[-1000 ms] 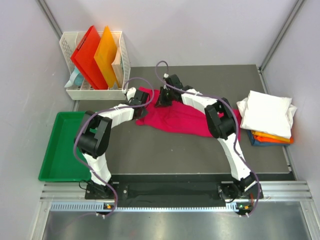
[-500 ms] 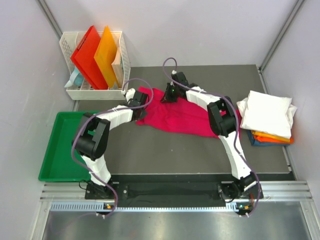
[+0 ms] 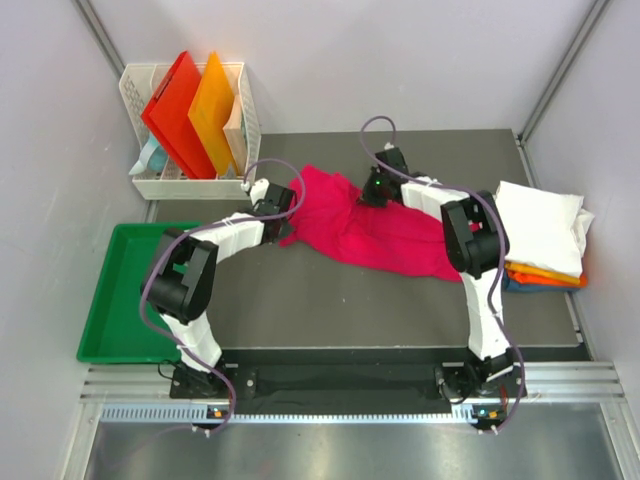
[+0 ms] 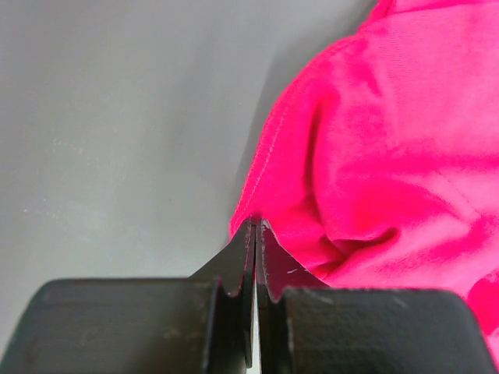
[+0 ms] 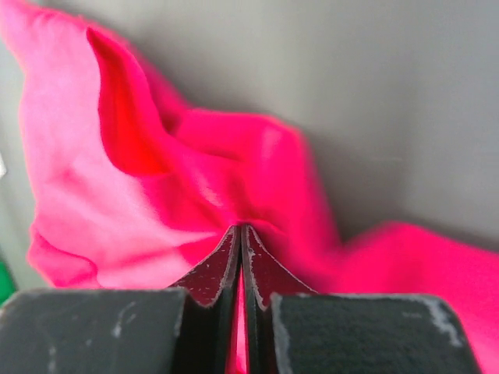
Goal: Fold and stack the t-shirts
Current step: Fold the other side of the tshirt into a rectangle
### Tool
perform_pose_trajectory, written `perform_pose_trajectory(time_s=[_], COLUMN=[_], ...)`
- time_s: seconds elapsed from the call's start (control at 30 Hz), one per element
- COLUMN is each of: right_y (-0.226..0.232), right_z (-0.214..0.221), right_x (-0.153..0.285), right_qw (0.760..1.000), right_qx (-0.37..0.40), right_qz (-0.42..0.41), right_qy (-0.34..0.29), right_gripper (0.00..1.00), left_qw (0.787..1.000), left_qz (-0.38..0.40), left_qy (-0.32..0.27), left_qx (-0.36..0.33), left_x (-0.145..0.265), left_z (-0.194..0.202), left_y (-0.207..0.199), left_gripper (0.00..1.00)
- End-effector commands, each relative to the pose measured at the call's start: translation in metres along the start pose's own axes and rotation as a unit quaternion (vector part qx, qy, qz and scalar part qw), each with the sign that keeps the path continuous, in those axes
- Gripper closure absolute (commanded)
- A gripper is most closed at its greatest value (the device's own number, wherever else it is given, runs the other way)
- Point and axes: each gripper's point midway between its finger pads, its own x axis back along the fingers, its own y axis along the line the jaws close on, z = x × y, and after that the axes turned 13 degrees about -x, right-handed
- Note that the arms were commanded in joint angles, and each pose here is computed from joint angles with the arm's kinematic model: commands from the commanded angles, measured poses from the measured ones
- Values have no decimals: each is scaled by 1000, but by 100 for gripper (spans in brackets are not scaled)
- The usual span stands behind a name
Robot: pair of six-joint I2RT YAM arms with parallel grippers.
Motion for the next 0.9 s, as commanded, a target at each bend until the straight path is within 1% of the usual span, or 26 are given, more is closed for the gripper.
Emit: perform_pose_trajectory(time_s=[0.0, 0.07, 0.1, 0.13, 0.17, 0.23, 0.27, 0.3, 0.33, 0.37, 0.4, 0.43, 0.47, 0.53, 0.57, 0.63, 0.67, 0.7, 0.73, 0.77, 0.8, 0.83, 0.87], right_y=[-37, -28, -14, 1, 17, 43, 59, 74, 85, 99, 102, 104, 102, 95, 83, 48, 36, 19, -10, -23, -34, -53, -62], right_z=[-40, -43, -37, -34, -38, -31, -33, -37, -34, -41, -41, -44, -50, -54, -57, -41, -46, -40, -30, -24, -18, -7, -1], right_x=[16, 15, 16, 17, 21, 28, 35, 47, 54, 70, 77, 84, 91, 109, 119, 118, 127, 128, 124, 127, 127, 127, 127], right_qw=[997, 999, 1000, 999, 998, 994, 992, 989, 987, 984, 984, 984, 984, 985, 986, 990, 988, 989, 987, 986, 985, 984, 983], right_qx=[-26, -8, 4, 26, 37, 67, 78, 89, 105, 111, 116, 116, 115, 116, 112, 106, 102, 92, 89, 86, 85, 85, 83], right_qz=[44, 25, -4, -31, -48, -77, -93, -107, -113, -124, -122, -120, -109, -83, -57, -10, 18, 44, 82, 100, 115, 137, 148], right_qy=[-53, -46, -29, -28, -30, -23, -29, -41, -45, -62, -62, -66, -80, -92, -111, -91, -115, -109, -103, -98, -92, -81, -73], right_gripper=[100, 99, 95, 93, 91, 85, 82, 77, 74, 72, 69, 68, 66, 64, 64, 65, 66, 66, 67, 68, 69, 71, 73], left_qw=[1000, 1000, 1000, 1000, 1000, 1000, 999, 999, 998, 998, 997, 996, 995, 994, 993, 992, 991, 991, 990, 989, 988, 987, 987], left_qz=[4, 4, 4, 5, 4, 7, 8, 13, 20, 21, 24, 28, 31, 40, 48, 74, 85, 101, 113, 119, 137, 145, 148], left_qy=[-10, -9, -8, -9, -10, -20, -26, -38, -51, -61, -70, -80, -88, -98, -103, -105, -104, -83, -85, -75, -48, -47, -35], left_qx=[4, 7, 7, 8, 9, 17, 19, 21, 21, 21, 17, 18, 18, 17, 15, 5, 0, -20, -23, -36, -51, -55, -59], left_x=[10, 9, 9, 9, 10, 15, 17, 21, 28, 32, 36, 42, 46, 52, 54, 52, 51, 39, 38, 32, 16, 14, 8], left_z=[-6, -5, -5, -5, -6, -12, -14, -20, -28, -34, -39, -46, -52, -60, -64, -67, -69, -59, -69, -68, -56, -68, -66], left_y=[4, 4, 5, 4, 4, 4, 5, 3, 2, 2, 1, 1, -1, -4, -7, -19, -25, -35, -45, -52, -64, -75, -80], left_gripper=[100, 100, 100, 100, 100, 100, 100, 100, 100, 100, 98, 96, 91, 87, 86, 85, 85, 84, 85, 85, 86, 87, 89])
